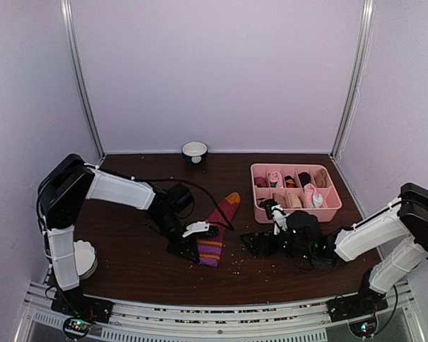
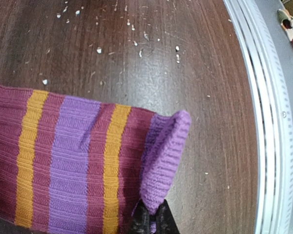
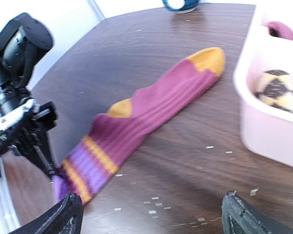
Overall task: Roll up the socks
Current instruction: Roll the sock at the center of the board.
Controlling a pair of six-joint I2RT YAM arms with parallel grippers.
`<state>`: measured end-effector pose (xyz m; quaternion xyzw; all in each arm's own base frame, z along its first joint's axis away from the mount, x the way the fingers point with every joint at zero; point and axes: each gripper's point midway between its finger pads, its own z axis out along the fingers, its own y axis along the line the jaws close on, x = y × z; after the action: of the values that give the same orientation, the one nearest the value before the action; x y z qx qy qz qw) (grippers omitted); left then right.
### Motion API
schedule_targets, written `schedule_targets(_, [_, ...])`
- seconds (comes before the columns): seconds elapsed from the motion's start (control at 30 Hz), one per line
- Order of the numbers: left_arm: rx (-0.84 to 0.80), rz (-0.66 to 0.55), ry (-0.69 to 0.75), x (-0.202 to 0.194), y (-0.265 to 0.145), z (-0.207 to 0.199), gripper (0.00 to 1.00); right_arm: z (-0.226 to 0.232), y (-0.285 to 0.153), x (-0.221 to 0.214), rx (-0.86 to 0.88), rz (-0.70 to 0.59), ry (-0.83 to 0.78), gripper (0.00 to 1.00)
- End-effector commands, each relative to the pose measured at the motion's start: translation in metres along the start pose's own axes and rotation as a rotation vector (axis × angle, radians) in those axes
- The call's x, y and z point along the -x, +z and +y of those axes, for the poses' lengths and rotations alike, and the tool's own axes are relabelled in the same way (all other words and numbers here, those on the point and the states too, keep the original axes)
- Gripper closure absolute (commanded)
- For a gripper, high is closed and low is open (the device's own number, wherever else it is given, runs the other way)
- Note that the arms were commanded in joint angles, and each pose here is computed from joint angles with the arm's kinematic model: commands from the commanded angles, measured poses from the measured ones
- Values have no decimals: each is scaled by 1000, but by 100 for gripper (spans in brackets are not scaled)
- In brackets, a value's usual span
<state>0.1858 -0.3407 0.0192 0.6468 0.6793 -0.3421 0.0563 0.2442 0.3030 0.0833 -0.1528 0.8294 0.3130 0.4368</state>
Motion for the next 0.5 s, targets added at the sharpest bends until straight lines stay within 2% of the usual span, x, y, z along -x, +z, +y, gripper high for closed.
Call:
schedule_targets(0.0, [-96,28,-120,-12,4,-6,100,8,0,-1,29,-50,-102,4])
schedule_targets(0.07, [-114,24,-145,-13,4,-2,100,29,-4,-13,46,-48,-338,12])
schedule_targets(0.13, [-117,19,-153,-12,3,0,100,62,-12,-29,158,-83,-522,18])
schedule_targets(0.2, [-116,18,-152,-12,2,1,100,82,-16,-34,234,-113,-629,25])
schedule_targets(0.33, [-121,26,-153,-13,4,2,100,109,0,-54,344,-41,-786,38])
schedule_targets(0.47, [-124,32,-154,-14,6,4,100,125,22,-61,383,-14,-902,43])
